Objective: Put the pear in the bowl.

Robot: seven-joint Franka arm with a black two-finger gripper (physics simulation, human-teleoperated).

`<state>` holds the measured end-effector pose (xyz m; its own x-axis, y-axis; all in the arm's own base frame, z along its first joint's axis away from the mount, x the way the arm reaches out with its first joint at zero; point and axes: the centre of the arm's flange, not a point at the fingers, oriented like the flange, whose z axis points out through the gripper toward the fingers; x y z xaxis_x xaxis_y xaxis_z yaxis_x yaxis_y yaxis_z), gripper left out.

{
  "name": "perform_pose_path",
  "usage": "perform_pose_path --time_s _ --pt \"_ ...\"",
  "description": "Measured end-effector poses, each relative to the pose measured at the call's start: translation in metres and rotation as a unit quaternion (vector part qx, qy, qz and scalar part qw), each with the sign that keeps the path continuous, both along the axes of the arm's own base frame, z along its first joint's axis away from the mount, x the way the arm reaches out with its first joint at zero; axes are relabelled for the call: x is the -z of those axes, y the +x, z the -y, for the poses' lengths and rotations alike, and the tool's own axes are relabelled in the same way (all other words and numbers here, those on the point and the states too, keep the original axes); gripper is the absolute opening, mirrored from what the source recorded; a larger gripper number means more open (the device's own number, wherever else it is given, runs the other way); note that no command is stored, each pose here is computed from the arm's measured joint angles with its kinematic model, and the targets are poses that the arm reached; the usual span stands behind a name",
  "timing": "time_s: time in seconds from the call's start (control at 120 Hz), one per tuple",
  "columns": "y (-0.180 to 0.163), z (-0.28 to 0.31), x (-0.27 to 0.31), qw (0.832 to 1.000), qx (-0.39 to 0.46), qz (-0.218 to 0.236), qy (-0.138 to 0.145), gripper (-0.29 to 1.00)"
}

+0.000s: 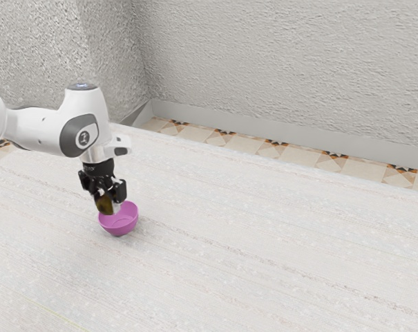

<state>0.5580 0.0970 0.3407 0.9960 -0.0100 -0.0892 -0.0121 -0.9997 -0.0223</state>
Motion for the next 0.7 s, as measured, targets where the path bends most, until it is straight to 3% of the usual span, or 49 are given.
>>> perform_pose_path --time_s 0.208,0.467,0.7 --pt "0.001 0.003 -0.009 1.0 0.001 0.008 0.0 0.62" --pt "0.026 0.041 -0.139 0.991 0.036 0.126 0.02 0.68" --pt "0.038 0.048 -0.245 0.986 0.031 0.163 0.028 0.69"
